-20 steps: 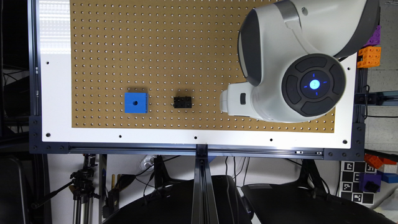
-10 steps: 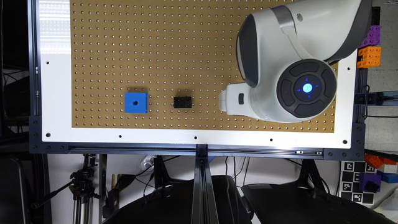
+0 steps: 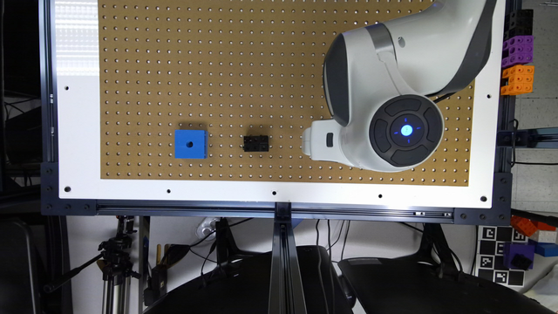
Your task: Pick up pink block.
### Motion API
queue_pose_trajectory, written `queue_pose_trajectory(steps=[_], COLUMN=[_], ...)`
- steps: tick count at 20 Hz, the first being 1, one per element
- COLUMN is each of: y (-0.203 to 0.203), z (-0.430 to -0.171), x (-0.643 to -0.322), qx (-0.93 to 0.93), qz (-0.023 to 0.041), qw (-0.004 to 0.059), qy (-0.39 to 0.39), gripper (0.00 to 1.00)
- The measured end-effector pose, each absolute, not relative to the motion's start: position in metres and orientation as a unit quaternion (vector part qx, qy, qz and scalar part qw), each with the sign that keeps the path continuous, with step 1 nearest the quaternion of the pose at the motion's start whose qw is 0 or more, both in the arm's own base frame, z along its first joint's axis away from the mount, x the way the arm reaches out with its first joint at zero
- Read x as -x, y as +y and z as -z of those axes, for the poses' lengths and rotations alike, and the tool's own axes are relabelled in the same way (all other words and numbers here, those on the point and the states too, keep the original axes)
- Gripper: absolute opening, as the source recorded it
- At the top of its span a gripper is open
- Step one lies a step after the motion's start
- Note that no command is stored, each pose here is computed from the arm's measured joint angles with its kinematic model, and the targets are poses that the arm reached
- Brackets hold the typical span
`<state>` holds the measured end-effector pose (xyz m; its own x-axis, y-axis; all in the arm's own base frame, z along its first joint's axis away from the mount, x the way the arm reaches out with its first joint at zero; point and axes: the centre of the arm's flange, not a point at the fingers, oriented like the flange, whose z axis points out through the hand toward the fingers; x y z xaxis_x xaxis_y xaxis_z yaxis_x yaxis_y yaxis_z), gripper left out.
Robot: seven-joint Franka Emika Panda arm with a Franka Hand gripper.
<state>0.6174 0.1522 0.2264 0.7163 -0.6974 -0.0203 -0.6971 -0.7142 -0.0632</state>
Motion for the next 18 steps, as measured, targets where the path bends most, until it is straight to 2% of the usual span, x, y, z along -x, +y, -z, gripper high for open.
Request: queue_pose_trajectory(steps=[7,11,18], y=[0.152,0.151,0.151], z=[-0.206,-0.187,-0.181], x=[-0.617,-0.616,-0.616], qx=[0.925,0.925,0.925], qz=[-0.0010,0.0005,-0.0005], qw=[0.0325,0.0353,0.0350], qy=[0.378,0.379,0.379], gripper=[1.00,1.00,1.00])
